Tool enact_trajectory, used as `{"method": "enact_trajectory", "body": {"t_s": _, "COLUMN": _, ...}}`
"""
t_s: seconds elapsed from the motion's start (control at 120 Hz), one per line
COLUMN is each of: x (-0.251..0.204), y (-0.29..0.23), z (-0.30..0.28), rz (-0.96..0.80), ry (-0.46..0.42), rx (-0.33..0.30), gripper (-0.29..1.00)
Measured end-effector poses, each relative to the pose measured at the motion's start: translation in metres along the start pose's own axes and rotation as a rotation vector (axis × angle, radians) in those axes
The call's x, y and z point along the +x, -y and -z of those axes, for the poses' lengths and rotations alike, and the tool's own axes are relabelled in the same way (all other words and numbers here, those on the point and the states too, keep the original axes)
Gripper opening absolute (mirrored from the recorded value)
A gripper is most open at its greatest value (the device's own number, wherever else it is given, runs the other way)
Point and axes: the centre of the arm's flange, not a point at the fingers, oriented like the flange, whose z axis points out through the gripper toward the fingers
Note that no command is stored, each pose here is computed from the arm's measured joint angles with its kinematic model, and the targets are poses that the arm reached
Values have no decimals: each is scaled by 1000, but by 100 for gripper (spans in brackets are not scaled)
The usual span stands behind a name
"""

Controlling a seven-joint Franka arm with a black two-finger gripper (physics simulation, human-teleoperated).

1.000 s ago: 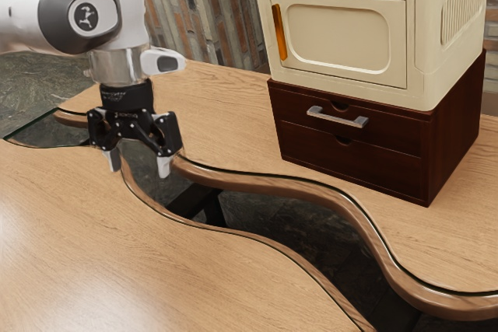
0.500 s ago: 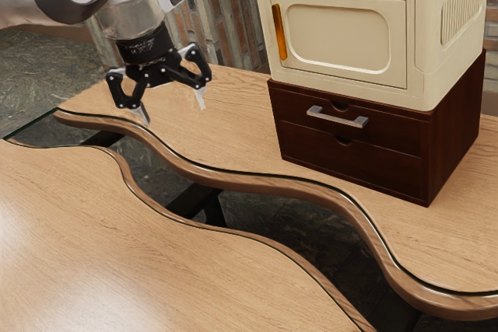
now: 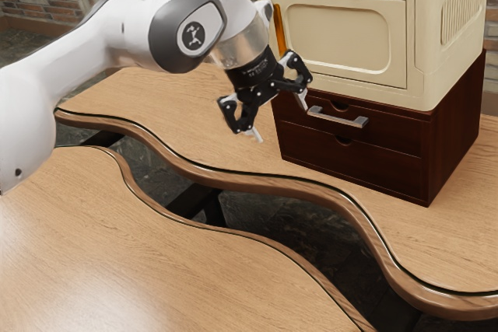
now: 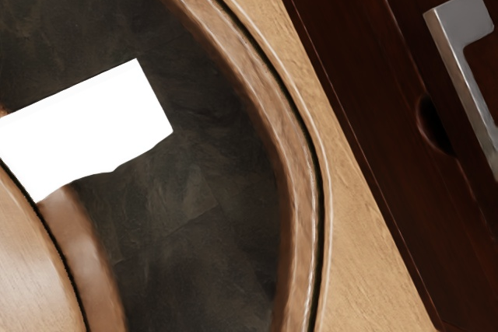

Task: Pull the drawer handle with one arm to open the drawer

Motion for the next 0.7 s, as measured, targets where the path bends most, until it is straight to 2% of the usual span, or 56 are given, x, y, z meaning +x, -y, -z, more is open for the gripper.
{"method": "enact_trajectory", "body": {"t_s": 0.283, "x": -5, "y": -17, "z": -38, "rz": 133, "ry": -8, "rx": -23, "gripper": 70}}
{"method": "enact_trajectory", "body": {"t_s": 0.7, "x": 3, "y": -32, "z": -63, "rz": 260, "ry": -34, "rx": -95, "gripper": 70}}
